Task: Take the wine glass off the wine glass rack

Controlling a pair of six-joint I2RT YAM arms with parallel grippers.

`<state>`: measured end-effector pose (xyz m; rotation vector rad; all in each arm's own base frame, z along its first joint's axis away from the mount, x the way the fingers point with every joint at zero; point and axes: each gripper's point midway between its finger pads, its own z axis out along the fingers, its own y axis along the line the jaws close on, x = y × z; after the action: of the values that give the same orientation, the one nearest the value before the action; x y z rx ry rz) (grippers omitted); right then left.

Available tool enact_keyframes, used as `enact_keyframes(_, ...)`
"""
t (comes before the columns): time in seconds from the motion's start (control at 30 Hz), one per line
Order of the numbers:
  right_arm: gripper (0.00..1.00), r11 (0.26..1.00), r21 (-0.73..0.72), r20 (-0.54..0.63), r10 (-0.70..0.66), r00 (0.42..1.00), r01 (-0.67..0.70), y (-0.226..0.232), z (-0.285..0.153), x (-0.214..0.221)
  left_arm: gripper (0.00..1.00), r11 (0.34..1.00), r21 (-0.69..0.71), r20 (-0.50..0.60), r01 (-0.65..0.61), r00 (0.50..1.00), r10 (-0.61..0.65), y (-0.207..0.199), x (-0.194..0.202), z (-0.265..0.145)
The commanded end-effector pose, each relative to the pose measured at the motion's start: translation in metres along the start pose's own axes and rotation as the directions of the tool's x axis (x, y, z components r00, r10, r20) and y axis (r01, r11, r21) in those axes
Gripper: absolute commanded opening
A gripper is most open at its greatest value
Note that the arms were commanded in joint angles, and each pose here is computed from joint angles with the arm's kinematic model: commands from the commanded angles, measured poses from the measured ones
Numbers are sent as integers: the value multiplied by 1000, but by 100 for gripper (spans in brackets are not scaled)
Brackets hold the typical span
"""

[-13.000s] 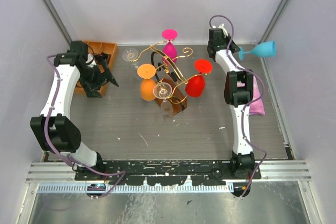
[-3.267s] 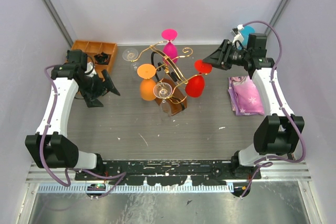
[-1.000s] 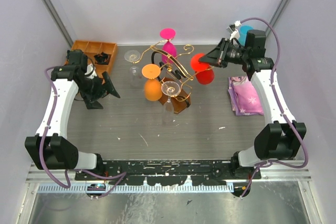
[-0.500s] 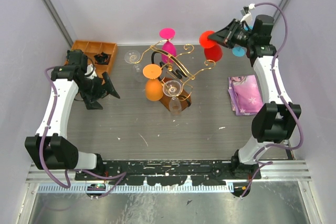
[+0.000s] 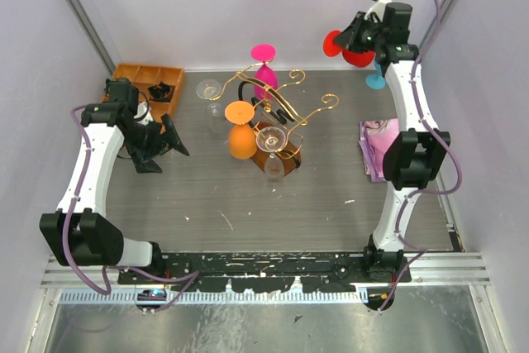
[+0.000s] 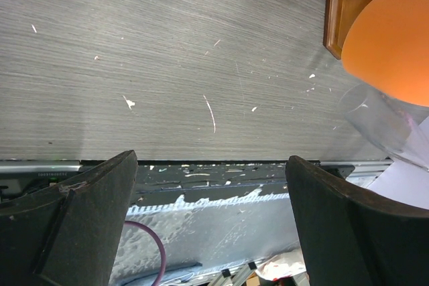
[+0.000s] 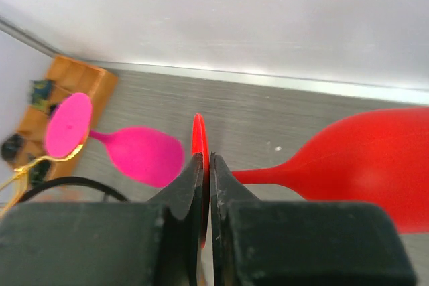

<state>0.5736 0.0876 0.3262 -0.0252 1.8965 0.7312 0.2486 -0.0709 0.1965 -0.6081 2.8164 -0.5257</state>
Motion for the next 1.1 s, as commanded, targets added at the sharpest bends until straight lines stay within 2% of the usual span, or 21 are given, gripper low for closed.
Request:
enact_keyframes(0.0,1,939,126,26,-327,945,321,11,13,-14,99,1000,12,12,-21,1000,21,-3,-4,-2)
enact_keyframes(0.1,1,844,226,-13,-497,868,486,1,26,-11,99,1000,9,0,-19,1000,19,-2,-4,1)
enact_keyframes(0.2,1,736,337,-52,-608,792,587,-16,37,-14,99,1000,14,-11,-8,1000,8,-3,-5,6)
enact_keyframes(0.37,1,566,502,-92,-717,691,654,-49,47,-33,99,999,39,-9,14,1000,-13,-10,-8,7)
enact_keyframes(0.57,1,385,585,-207,-780,590,714,-86,54,-30,99,999,36,-9,24,1000,-23,-11,-11,7)
enact_keyframes(0.87,0,254,560,-325,-808,491,789,-134,80,10,99,1000,11,-40,27,999,-26,-4,-7,17)
enact_keyframes(1.07,1,152,588,-371,-822,432,795,-154,78,22,99,999,10,-63,33,997,-32,-3,-5,21)
